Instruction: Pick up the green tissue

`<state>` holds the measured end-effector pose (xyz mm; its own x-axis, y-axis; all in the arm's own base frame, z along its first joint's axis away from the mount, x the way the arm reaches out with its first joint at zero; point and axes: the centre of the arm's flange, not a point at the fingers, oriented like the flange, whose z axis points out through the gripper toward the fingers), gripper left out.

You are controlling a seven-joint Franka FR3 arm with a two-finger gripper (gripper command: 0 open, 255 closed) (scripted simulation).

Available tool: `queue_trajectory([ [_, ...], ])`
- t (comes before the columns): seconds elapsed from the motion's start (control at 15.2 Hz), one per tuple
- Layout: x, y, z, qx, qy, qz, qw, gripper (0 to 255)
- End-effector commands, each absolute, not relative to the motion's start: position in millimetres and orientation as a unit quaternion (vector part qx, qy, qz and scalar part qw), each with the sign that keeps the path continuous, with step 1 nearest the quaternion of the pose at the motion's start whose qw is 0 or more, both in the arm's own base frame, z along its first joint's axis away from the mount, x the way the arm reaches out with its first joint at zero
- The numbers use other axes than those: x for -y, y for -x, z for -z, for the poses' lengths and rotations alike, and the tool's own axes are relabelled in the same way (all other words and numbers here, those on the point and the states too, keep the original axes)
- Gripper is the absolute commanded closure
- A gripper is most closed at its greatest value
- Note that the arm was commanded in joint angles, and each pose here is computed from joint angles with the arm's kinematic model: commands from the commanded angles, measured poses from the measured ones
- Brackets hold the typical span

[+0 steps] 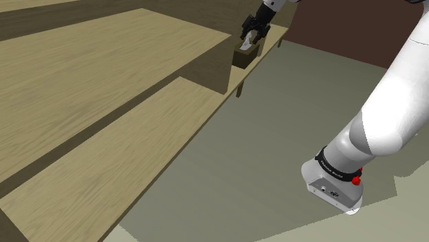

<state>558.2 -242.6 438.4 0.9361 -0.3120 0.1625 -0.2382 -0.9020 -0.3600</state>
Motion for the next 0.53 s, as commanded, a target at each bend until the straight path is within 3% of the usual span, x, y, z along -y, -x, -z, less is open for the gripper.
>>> queue_trajectory([
  [0.0, 243.2, -557.5, -435.2, -0.142, 0.969, 0.109, 0.170, 0],
  [0.07, 243.3, -557.1, -435.2, -0.142, 0.969, 0.109, 0.170, 255],
  [0.46, 243.9, -557.6, -437.5, -0.142, 0.969, 0.109, 0.170, 255],
])
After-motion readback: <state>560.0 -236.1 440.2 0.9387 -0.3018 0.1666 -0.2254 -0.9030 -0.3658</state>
